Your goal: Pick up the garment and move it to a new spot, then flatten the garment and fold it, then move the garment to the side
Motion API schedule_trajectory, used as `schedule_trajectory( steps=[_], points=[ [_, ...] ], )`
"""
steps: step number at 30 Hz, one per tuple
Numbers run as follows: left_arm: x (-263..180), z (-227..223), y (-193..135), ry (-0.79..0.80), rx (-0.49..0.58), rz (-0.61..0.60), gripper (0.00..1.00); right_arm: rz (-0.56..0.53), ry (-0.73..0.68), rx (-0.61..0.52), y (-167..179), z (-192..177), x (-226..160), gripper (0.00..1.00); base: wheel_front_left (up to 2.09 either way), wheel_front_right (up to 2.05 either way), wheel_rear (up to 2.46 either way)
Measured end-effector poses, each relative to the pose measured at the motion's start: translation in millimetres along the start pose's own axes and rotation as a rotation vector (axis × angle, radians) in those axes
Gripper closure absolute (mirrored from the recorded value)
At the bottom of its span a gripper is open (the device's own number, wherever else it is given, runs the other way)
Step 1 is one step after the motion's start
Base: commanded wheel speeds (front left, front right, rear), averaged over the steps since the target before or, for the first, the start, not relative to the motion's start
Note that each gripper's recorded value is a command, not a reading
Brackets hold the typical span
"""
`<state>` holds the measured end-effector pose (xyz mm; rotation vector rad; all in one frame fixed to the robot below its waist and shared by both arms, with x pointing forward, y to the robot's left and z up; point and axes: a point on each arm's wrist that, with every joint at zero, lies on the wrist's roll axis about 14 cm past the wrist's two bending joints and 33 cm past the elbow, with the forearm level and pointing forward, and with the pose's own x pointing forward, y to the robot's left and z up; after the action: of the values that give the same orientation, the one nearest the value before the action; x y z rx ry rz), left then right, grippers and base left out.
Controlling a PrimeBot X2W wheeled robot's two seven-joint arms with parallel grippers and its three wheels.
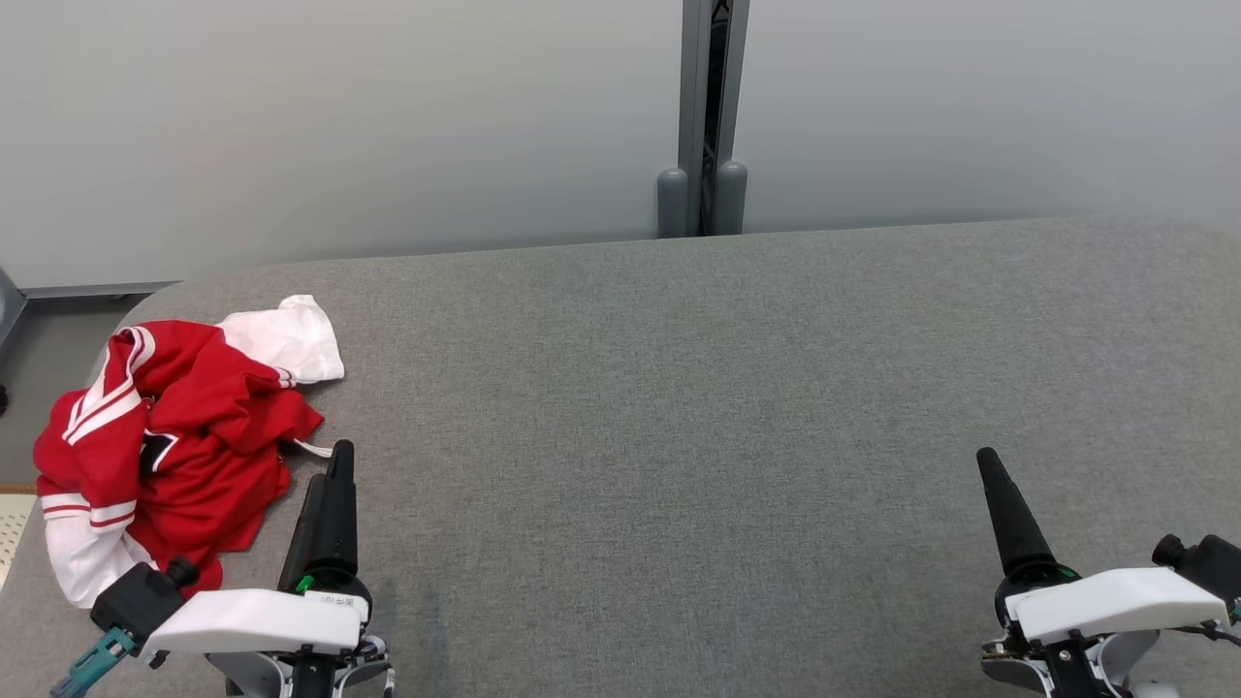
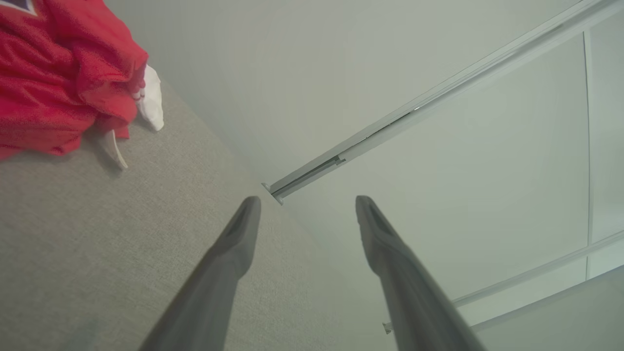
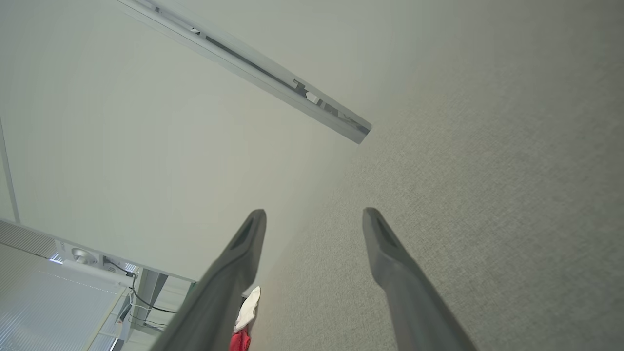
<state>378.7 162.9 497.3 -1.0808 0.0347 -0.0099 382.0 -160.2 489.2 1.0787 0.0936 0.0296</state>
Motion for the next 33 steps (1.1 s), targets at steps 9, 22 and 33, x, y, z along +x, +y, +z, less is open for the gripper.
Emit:
schedule_trajectory(
  steps=[9, 22, 33],
  points=[
    [-3, 1, -10, -0.012, 0.159, -0.023, 0.00, 0.063, 0.007, -0.165, 19, -6, 1, 0.00, 0.00, 0.00, 0.00],
    [-7, -2, -21, -0.024, 0.388, -0.046, 0.00, 0.127, 0.003, -0.334, 36, -14, -4, 0.00, 0.00, 0.00, 0.00],
    [-12, -1, -34, -0.064, 0.560, -0.074, 0.00, 0.196, 0.000, -0.509, 52, -24, -7, 0.00, 0.00, 0.00, 0.00]
  ],
)
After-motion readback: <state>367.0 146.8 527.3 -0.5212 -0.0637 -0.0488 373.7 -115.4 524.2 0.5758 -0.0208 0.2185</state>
